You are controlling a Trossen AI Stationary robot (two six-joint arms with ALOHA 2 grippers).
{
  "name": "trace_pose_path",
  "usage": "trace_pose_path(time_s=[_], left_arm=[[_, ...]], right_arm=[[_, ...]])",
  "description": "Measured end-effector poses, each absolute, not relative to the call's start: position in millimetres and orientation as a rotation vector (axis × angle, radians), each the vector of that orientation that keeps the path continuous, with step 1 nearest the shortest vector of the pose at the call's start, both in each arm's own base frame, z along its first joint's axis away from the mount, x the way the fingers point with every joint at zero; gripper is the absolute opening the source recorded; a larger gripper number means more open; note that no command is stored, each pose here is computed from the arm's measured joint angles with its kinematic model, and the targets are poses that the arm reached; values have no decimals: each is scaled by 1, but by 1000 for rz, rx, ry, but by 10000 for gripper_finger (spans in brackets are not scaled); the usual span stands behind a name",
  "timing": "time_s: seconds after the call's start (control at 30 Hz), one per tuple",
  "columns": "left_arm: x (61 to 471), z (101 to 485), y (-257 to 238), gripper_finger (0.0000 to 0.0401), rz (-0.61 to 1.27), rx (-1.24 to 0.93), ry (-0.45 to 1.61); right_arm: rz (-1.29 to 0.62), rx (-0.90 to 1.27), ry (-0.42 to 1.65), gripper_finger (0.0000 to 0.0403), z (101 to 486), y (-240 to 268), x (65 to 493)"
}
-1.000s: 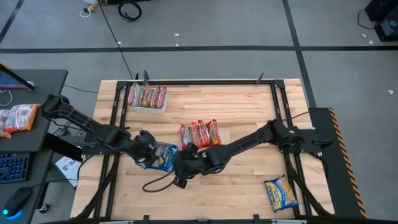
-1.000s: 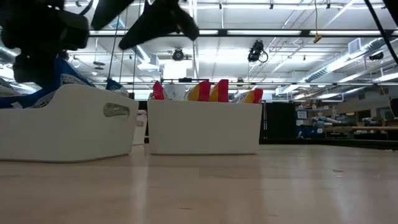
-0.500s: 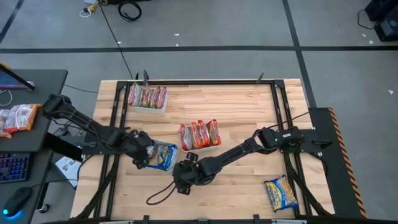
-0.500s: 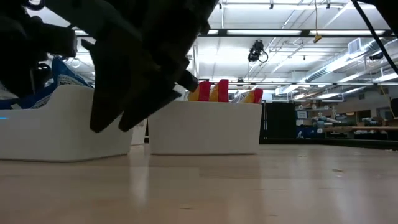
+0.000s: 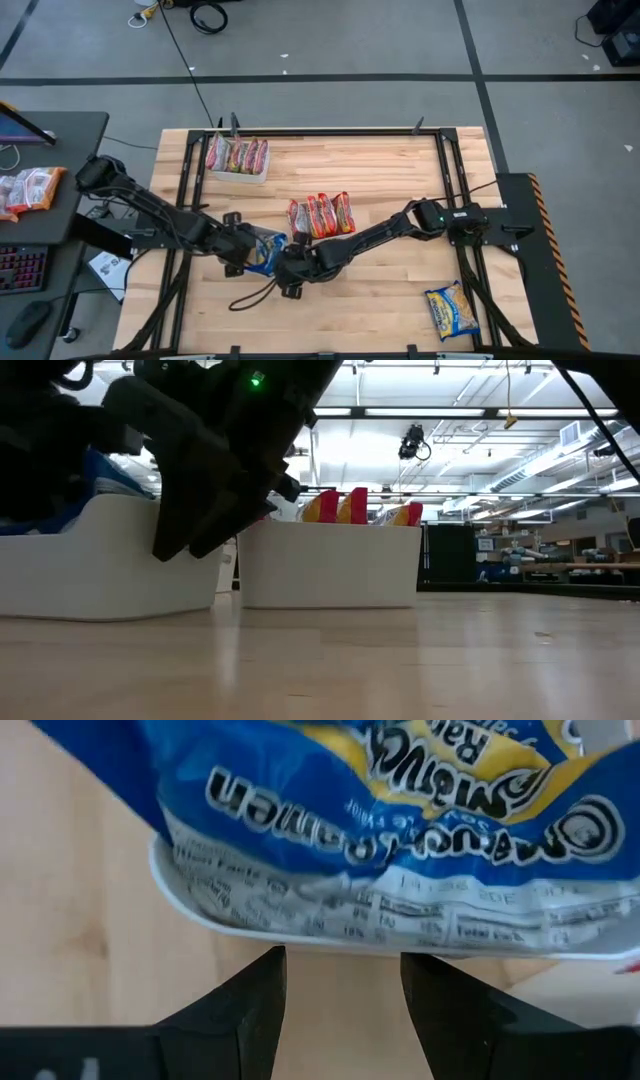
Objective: Sort Maruchan noodles
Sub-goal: Adjust the blue noodle packs in the bottom white bin
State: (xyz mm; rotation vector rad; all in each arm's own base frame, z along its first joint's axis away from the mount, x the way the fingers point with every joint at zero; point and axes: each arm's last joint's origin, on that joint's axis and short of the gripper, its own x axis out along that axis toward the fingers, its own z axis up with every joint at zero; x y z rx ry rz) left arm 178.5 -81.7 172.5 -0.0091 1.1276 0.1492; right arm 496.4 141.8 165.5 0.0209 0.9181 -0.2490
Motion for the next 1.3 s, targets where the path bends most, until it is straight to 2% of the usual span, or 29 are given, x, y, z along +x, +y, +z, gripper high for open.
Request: trace_pose_path(time_s=[0.1,0.23,0.47,0.67,0.83,0.97,1.1,1.3], left_arm=[[186,175,-81,213,124,-15,1066],[192,194,-76,213,160,-14,1097],[182,241,-66,213,198,228,1279],[186,229,-67,213,158,266,1270],[202,230,-76,213,171,94,1118],[208,234,-64,215,390,-206,1063],[209,230,-53,235,580,-469,1064],[224,211,-54,262,680,-572,1093]], right_arm=[[-283,16,909,204,166,136,498],[-313,42,877,204,175,130,498],[-333,66,832,204,180,130,501],[-350,119,808,204,181,131,502],[-359,114,807,204,181,130,502],[-346,168,843,204,179,131,500],[-332,194,881,204,177,131,497],[-264,188,925,204,176,126,498]])
